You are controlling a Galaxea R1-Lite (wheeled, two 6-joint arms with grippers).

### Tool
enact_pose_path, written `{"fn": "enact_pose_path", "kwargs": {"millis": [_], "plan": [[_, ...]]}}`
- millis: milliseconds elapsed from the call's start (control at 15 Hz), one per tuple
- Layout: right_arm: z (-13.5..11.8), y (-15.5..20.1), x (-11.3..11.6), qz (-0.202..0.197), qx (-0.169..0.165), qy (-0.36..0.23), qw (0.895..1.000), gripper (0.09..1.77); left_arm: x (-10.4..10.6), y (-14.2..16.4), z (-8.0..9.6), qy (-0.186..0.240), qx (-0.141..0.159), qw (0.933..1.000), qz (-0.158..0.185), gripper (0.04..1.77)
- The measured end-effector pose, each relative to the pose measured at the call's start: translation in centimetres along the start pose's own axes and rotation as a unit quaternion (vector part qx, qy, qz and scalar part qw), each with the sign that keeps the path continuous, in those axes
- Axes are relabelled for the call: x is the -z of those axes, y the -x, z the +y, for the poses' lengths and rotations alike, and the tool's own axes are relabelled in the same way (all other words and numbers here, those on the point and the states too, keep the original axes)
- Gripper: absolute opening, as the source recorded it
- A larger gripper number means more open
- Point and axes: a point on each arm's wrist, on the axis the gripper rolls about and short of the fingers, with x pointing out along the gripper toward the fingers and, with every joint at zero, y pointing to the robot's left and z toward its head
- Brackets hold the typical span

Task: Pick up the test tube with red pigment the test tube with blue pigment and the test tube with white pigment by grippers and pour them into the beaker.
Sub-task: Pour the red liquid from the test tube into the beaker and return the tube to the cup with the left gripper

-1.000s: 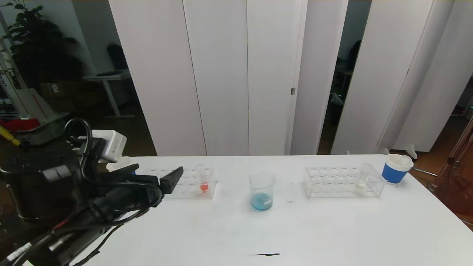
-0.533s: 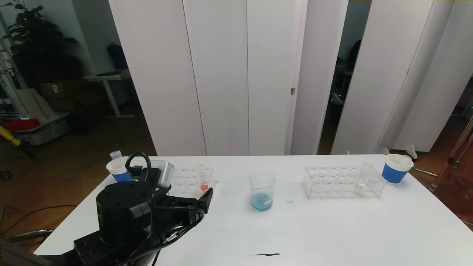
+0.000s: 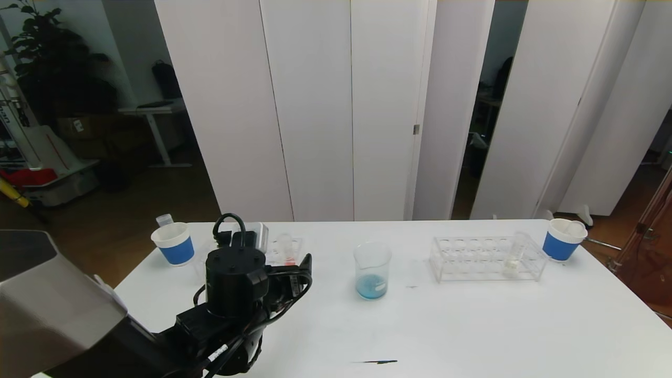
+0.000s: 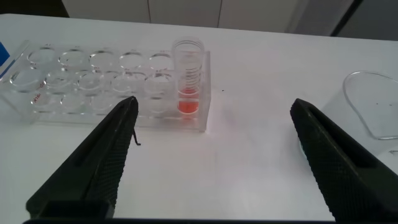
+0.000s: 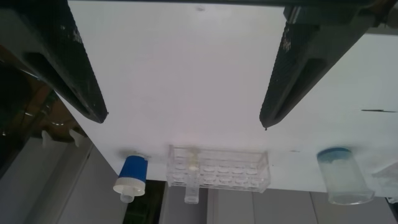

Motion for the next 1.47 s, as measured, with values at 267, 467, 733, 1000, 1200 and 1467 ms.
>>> {"fn": "enact_pose_path", "kwargs": {"millis": [267, 467, 733, 1000, 1200, 1467], "plan": [[0.0, 0.0, 0.0, 0.000, 0.000, 0.000, 1.000, 1.75, 0.7, -3.1, -0.2, 0.005, -0.025, 0.9997, -0.005, 1.75], [0.0, 0.0, 0.0, 0.000, 0.000, 0.000, 1.000, 1.75, 1.4, -5.3, 0.0, 0.012, -0.042, 0.9990, -0.011, 1.75], [0.0, 0.0, 0.0, 0.000, 0.000, 0.000, 1.000, 1.75, 2.6, -7.8, 0.1, 0.014, -0.055, 0.9983, -0.012, 1.75], [0.0, 0.0, 0.0, 0.000, 0.000, 0.000, 1.000, 1.75, 2.8, -9.5, 0.8, 0.016, -0.074, 0.9969, -0.024, 1.75], [0.0, 0.0, 0.0, 0.000, 0.000, 0.000, 1.000, 1.75, 3.0, -9.8, 1.0, 0.012, -0.078, 0.9966, -0.022, 1.75], [0.0, 0.0, 0.0, 0.000, 0.000, 0.000, 1.000, 1.75, 2.7, -10.5, 1.3, 0.014, -0.083, 0.9960, -0.029, 1.75]]}}
